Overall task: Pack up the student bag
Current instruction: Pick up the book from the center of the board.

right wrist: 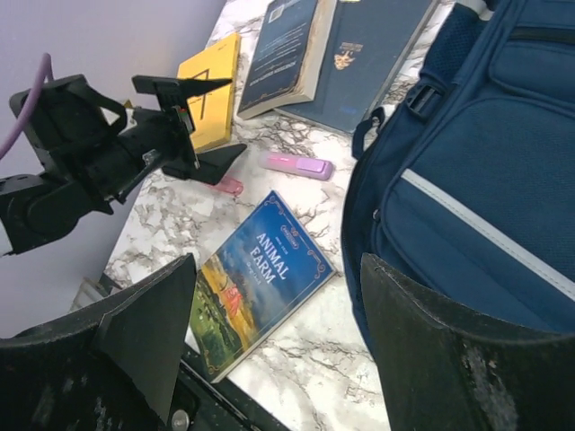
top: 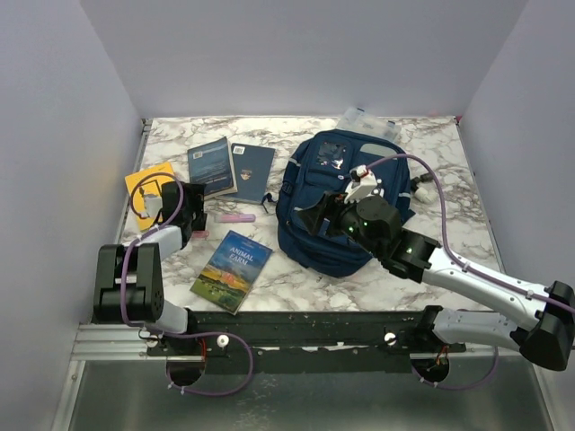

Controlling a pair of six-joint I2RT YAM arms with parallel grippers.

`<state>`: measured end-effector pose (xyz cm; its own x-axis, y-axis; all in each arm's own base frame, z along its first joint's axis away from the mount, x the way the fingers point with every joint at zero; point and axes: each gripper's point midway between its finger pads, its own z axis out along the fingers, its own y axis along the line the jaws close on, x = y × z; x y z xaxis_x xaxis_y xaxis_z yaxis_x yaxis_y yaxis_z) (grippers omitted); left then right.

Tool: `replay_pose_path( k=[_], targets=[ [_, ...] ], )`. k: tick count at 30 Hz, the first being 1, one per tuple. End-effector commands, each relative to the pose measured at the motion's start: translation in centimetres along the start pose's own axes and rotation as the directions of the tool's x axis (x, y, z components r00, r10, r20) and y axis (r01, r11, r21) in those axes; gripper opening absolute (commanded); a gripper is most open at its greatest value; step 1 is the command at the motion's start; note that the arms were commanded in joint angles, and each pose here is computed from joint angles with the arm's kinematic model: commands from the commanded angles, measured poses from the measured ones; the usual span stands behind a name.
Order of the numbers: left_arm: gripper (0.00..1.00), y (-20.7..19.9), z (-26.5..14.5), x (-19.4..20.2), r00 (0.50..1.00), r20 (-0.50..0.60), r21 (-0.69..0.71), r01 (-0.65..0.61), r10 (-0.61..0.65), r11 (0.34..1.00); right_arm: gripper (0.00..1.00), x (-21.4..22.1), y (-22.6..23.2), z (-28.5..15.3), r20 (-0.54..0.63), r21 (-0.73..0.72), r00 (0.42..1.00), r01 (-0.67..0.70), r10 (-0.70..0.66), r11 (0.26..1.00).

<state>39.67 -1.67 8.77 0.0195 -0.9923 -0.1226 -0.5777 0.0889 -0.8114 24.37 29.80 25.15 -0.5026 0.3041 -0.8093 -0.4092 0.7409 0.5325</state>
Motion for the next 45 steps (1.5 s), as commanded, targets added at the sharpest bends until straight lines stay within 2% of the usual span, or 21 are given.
replay_pose_path(
  k=[1, 3, 10, 17, 29, 31, 33, 34, 37, 40, 45],
  targets=[
    [0.98, -1.0, 2.2, -1.6, 0.985, 0.125, 0.042, 0.116, -0.121, 0.992, 0.78, -0.2, -1.9, -0.6, 0.026, 0.074, 0.999, 0.04, -0.042, 0.996],
    [0.98, -0.6, 3.0, -2.1, 0.978, 0.166, 0.048, 0.12, -0.127, 0.992, 0.78, -0.4, -2.1, -0.7, 0.031, 0.086, 0.998, 0.045, -0.048, 0.995],
    [0.96, 0.0, 4.8, -1.8, 0.959, 0.169, 0.151, 0.204, -0.228, 0.967, 0.78, -0.7, -1.7, -1.0, 0.029, 0.081, 0.998, 0.045, -0.048, 0.996],
    [0.86, -0.1, 5.4, -1.6, 0.952, 0.161, 0.198, 0.226, -0.26, 0.954, 0.78, -2.1, -1.7, -1.6, 0.068, 0.097, 0.996, 0.053, -0.06, 0.994],
    [0.48, -1.0, 6.1, -1.5, 0.959, 0.146, 0.246, 0.202, -0.242, 0.948, 0.78, -3.8, -1.3, -2.3, 0.111, 0.096, 0.992, 0.043, -0.054, 0.994],
    [0.39, -1.3, 6.2, -1.4, 0.964, 0.135, 0.258, 0.191, -0.231, 0.947, 0.78, -3.7, -1.7, -2.5, 0.111, 0.11, 0.992, 0.046, -0.058, 0.993],
    [0.23, -2.0, 6.2, -0.9, 0.973, 0.11, 0.276, 0.168, -0.205, 0.946, 0.78, -3.6, -2.1, -2.6, 0.114, 0.122, 0.992, 0.047, -0.061, 0.991],
    [0.15, -2.2, 6.3, -1.8, 0.971, 0.12, 0.284, 0.166, -0.207, 0.944, 0.78, -3.6, -2.3, -2.7, 0.116, 0.129, 0.991, 0.047, -0.062, 0.99],
    [0.02, -3.3, 5.8, -1.8, 0.979, 0.1, 0.316, 0.138, -0.177, 0.939, 0.78, -3.4, -2.6, -2.9, 0.115, 0.139, 0.991, 0.047, -0.063, 0.989],
    [0.0, -5.8, 4.8, -0.5, 0.996, 0.028, 0.369, 0.065, -0.082, 0.927, 0.78, -2.7, -3.1, -2.4, 0.102, 0.146, 0.991, 0.075, -0.091, 0.986],
    [0.0, -7.3, 2.1, 1.9, 0.988, -0.147, 0.384, 0.105, -0.051, 0.917, 0.78, -1.2, -4.0, -0.8, 0.039, 0.183, 0.981, 0.178, -0.188, 0.967]
  ],
)
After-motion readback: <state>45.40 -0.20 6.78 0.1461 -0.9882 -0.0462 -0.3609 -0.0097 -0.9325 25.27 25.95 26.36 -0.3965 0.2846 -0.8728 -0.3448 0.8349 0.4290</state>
